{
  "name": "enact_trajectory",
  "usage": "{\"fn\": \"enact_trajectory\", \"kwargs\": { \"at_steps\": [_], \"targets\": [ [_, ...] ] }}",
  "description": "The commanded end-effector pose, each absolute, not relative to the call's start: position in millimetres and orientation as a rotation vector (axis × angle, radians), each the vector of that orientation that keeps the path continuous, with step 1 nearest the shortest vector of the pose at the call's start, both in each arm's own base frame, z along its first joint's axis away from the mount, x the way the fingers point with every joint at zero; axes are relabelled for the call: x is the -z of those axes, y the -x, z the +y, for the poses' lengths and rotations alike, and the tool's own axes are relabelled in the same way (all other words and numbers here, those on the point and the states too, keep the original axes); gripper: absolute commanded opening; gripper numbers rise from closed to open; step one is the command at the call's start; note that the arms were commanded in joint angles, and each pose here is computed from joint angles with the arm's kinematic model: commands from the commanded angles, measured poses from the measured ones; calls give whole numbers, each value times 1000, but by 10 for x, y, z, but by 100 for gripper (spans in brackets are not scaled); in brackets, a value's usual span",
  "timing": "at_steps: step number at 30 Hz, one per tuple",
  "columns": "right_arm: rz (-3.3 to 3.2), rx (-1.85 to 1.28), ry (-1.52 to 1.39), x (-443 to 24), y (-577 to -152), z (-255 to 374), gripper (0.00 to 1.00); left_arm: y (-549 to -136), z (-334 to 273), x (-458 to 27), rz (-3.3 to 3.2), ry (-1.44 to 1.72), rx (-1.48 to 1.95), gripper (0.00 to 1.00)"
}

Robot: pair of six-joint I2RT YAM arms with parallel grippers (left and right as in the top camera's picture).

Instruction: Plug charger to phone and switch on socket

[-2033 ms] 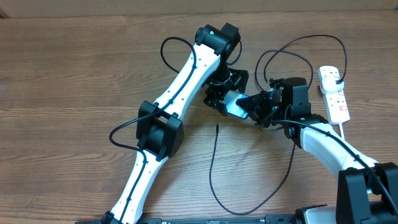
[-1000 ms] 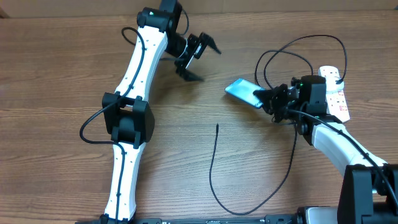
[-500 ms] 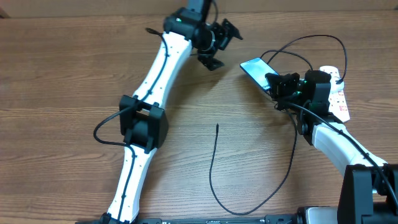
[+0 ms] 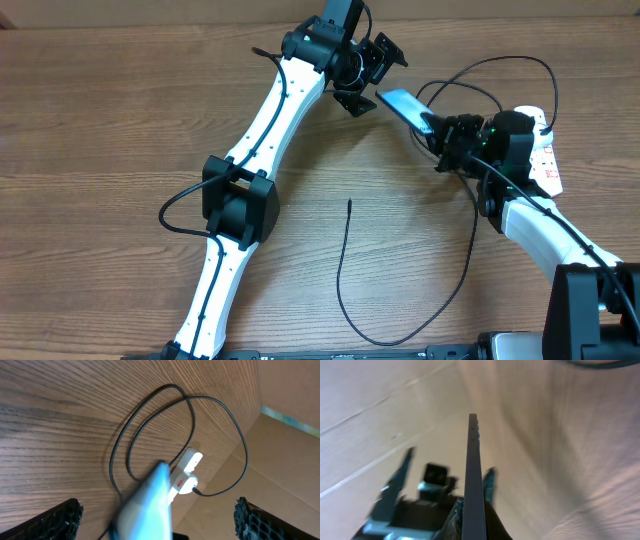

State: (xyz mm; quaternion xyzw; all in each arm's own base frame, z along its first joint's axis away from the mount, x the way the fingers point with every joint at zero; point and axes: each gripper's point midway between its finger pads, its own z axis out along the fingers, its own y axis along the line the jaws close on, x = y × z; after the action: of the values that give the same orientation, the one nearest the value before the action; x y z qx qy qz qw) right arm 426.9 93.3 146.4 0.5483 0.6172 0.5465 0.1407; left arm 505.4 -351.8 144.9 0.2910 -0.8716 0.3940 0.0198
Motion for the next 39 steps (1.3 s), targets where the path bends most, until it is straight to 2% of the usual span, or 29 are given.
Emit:
{"fn": "enact_trajectory", "kwargs": {
  "at_steps": [1, 9, 11, 17, 20, 22, 24, 39],
  "targets": [
    [1727, -1677, -1513, -1725, -4349, 968, 4, -5069, -3536, -1583, -2664, -921, -1267, 99],
    [1743, -1702, -1494, -1749, -4332, 1004, 4, -5029, -3585, -1591, -2633, -936, -1264, 92],
    [1739, -1697, -1497, -1747, -4337, 997, 4, -5015, -3600, -1600, -2624, -926, -1269, 88],
    [1718, -1684, -1496, -1758, -4361, 967, 4, -4984, -3635, -1609, -2615, -909, -1273, 86],
    [1727, -1723, -1454, -1825, -4352, 1010, 4, -4975, -3647, -1608, -2616, -906, -1272, 88],
    [1724, -1751, -1456, -1855, -4344, 1032, 4, -4967, -3662, -1608, -2618, -903, -1272, 96],
    [1716, -1766, -1483, -1855, -4341, 1037, 4, -4958, -3679, -1608, -2619, -902, -1271, 100],
    [1676, -1865, -1653, -1850, -4300, 1088, 4, -4947, -3699, -1606, -2589, -949, -1259, 99]
  ]
}}
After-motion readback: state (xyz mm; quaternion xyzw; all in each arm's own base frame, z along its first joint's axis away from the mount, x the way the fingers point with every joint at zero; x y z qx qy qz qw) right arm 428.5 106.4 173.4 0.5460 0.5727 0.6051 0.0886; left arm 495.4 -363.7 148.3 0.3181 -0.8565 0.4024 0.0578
